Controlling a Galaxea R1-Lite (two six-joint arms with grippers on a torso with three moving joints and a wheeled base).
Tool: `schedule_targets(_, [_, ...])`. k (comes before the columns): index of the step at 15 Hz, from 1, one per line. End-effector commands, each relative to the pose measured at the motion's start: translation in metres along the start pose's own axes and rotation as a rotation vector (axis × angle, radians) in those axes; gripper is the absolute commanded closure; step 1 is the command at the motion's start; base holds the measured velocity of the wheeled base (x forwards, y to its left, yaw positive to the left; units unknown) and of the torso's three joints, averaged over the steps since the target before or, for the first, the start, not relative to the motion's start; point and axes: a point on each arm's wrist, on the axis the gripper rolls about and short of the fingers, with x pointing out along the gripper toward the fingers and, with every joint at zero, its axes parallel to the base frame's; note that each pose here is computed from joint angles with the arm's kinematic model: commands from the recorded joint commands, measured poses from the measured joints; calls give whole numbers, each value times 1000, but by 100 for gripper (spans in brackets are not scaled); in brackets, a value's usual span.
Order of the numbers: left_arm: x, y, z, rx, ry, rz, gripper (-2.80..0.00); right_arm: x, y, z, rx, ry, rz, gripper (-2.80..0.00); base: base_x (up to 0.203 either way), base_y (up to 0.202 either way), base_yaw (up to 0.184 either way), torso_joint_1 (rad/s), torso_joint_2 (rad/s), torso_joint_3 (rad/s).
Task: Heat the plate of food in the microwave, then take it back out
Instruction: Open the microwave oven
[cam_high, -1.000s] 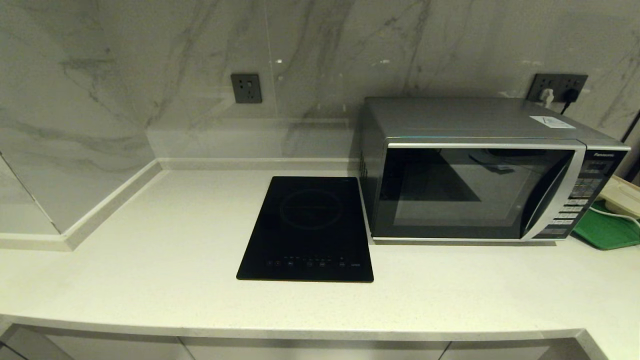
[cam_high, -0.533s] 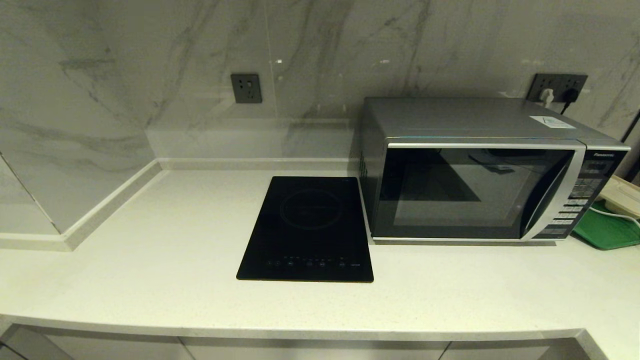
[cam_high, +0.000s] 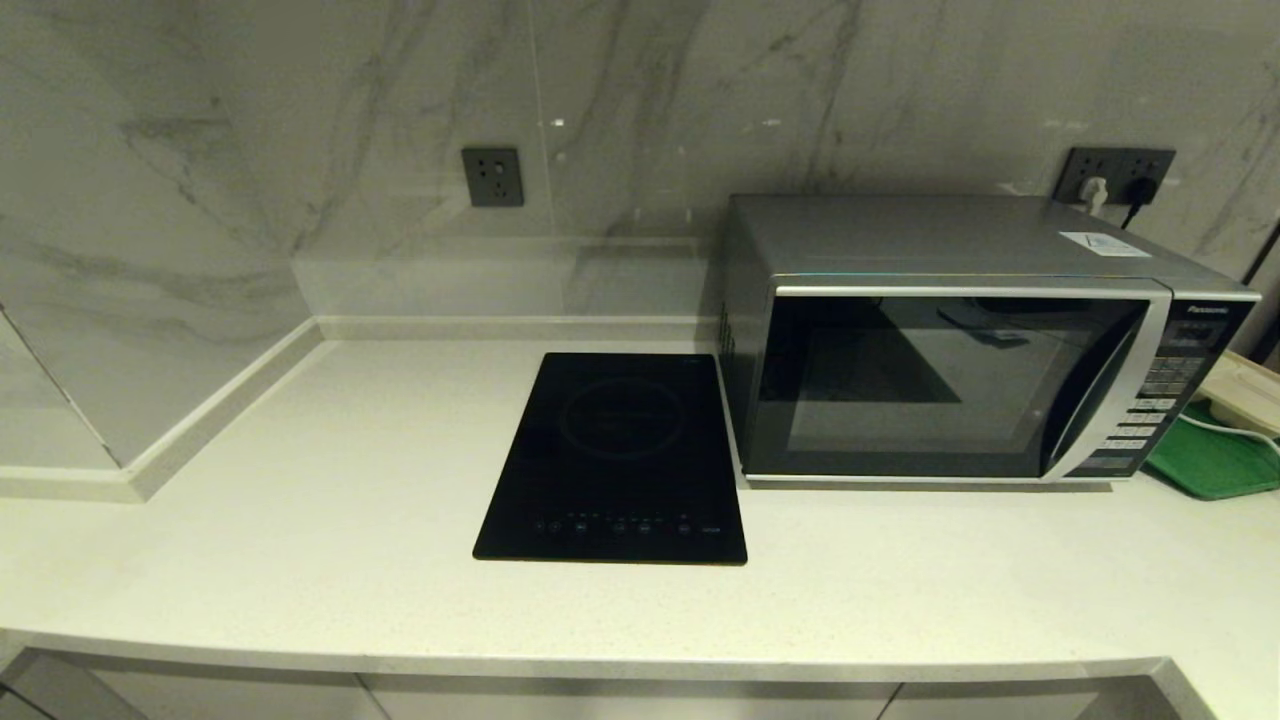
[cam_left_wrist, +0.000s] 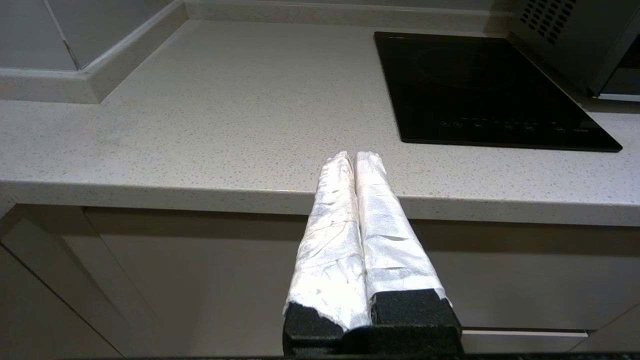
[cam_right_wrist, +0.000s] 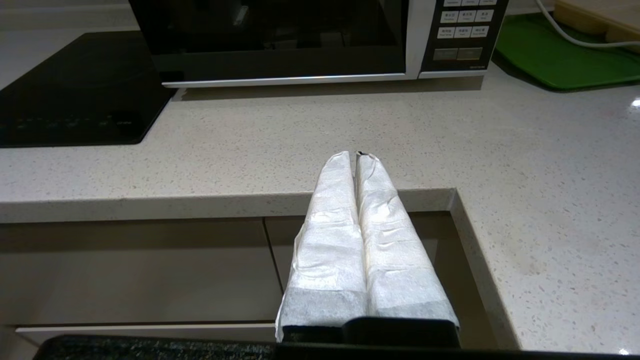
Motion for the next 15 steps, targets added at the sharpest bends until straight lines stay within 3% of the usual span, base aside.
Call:
schedule_targets(1, [0, 0, 0, -1, 0, 1, 0, 0, 0, 0, -1, 1, -1, 0, 0, 0, 0, 0, 0, 0])
schedule_targets(10, [0, 0, 0, -1, 0, 1, 0, 0, 0, 1, -13, 8, 1, 0, 0, 0, 0, 0, 0, 0])
schedule_targets(13, [0, 0, 0, -1, 0, 1, 0, 2, 4, 42, -15, 35, 14, 0, 0, 0, 0, 0, 0, 0])
schedule_targets(15, [0, 0, 0, -1, 0, 1, 0, 22, 8, 79, -7, 120, -3, 0, 0, 0, 0, 0, 0, 0])
